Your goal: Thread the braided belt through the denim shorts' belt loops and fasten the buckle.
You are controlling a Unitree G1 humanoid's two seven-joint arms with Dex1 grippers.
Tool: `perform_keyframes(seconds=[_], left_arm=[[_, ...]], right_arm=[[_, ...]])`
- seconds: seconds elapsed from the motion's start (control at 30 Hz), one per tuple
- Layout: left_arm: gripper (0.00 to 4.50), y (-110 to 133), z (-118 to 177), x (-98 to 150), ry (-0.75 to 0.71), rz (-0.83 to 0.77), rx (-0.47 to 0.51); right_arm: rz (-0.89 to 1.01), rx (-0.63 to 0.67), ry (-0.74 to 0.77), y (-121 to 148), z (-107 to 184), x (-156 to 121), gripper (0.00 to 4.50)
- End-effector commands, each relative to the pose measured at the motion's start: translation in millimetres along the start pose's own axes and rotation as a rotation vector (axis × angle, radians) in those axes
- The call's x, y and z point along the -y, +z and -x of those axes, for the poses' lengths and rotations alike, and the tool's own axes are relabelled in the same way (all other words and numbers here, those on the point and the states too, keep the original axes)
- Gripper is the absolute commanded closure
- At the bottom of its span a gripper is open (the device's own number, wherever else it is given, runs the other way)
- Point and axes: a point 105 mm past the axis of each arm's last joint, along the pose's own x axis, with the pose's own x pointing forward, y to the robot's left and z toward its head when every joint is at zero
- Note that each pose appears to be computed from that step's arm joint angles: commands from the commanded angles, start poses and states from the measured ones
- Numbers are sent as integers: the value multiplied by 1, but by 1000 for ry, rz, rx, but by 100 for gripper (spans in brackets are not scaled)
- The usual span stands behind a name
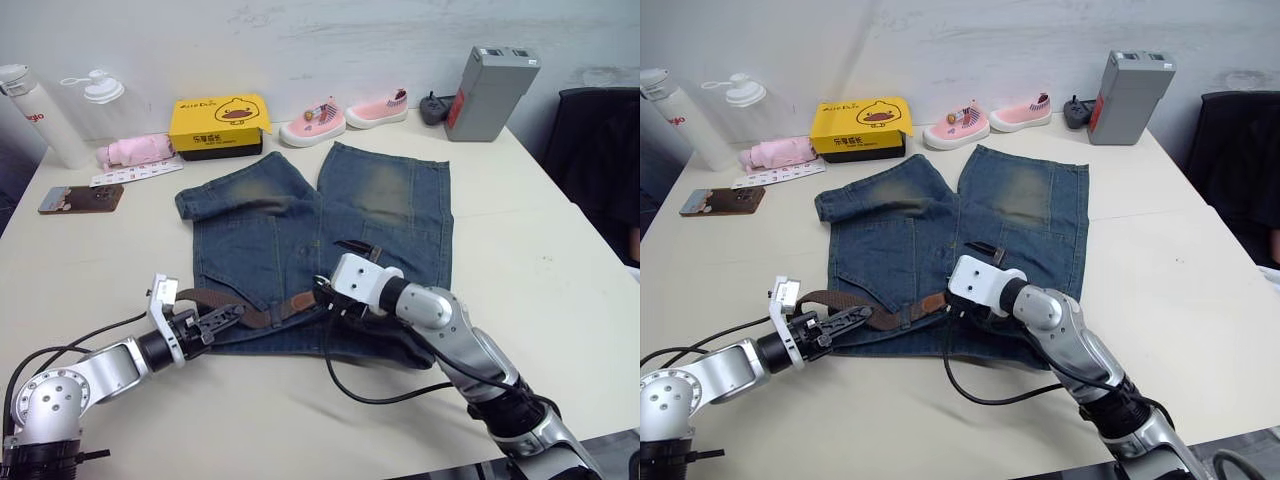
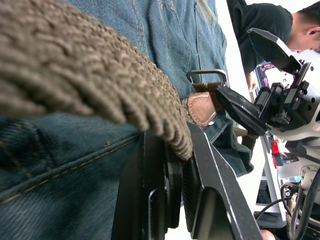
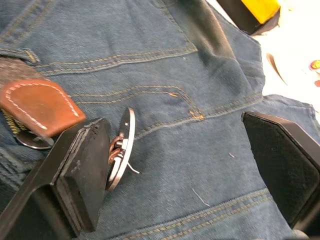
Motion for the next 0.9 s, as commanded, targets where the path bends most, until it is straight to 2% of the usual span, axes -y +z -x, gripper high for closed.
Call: perform_keyframes(seconds=[0.03, 0.23, 0.3, 0.37, 0.5, 0.73, 0.9], left_arm=[[450, 2, 10, 0, 14, -72, -28], [450, 6, 12, -6, 31, -134, -52], [450, 5, 9, -4, 18, -135, -53], [450, 2, 5, -3, 3, -129, -57], [450, 0, 4, -2, -6, -118, -55], [450, 3, 7, -3, 0, -114, -43], [450, 4, 7, -3, -2, -105, -34]], right_arm=[[18, 36, 16, 10, 3, -6, 5], [33, 108, 80, 25, 8, -19, 5], [101, 140, 116, 32, 10, -25, 5], [246, 156, 136, 33, 11, -32, 5], [473, 124, 87, 23, 3, -28, 5], [614, 170, 44, 30, -7, -25, 5], [666, 209, 99, 27, -1, -33, 5]])
